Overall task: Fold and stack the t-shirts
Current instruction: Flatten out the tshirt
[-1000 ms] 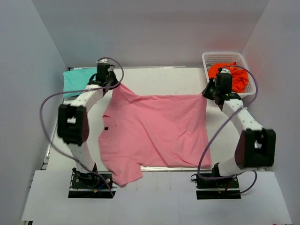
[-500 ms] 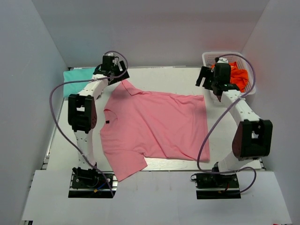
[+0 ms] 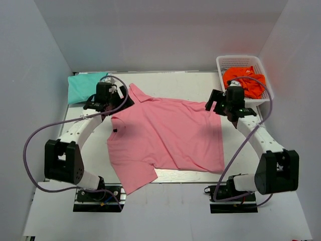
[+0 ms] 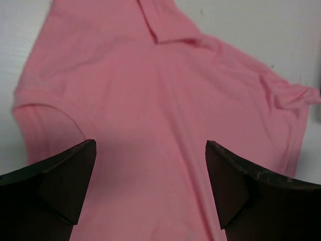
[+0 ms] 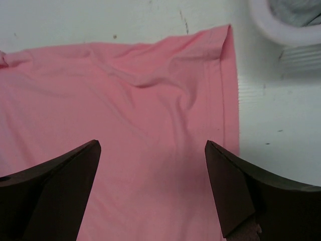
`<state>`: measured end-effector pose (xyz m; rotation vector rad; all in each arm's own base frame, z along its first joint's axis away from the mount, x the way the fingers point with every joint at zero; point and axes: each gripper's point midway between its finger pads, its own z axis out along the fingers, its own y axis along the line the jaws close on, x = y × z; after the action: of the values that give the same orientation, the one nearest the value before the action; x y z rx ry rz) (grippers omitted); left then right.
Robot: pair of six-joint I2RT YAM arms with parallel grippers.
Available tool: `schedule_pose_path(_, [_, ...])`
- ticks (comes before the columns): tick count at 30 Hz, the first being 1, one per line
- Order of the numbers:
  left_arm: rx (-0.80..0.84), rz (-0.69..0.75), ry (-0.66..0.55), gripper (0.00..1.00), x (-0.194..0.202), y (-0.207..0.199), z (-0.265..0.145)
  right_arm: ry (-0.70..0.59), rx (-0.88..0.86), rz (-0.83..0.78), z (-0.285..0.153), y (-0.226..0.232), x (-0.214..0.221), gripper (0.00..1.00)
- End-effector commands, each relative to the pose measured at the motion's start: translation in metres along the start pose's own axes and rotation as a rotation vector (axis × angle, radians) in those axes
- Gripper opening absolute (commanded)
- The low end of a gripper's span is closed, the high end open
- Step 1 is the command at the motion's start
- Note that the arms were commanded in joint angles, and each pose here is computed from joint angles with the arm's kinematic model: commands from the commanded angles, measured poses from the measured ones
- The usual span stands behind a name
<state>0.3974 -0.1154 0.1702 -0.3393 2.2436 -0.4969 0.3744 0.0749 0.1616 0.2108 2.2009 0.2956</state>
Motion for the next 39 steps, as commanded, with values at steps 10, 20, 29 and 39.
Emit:
schedule_pose_path(10, [0.003, -0.084, 0.311, 1.00, 0.101, 0.028, 0.071, 0.296, 0.022, -0.065, 0.086, 0.029, 0.070, 0.90])
schedule_pose_path(20, [-0.298, -0.090, 0.410, 1.00, 0.138, 0.099, 0.084, 0.271, 0.315, 0.011, 0.157, -0.011, 0.030, 0.90])
schedule_pose_path(29, [-0.424, -0.020, 0.394, 1.00, 0.137, 0.126, 0.081, 0.206, 0.416, 0.054, 0.197, -0.041, -0.018, 0.90])
schedule_pose_path(39, [-0.358, 0.025, 0.276, 1.00, 0.072, 0.094, 0.094, 0.090, 0.124, -0.177, 0.152, 0.026, -0.072, 0.90])
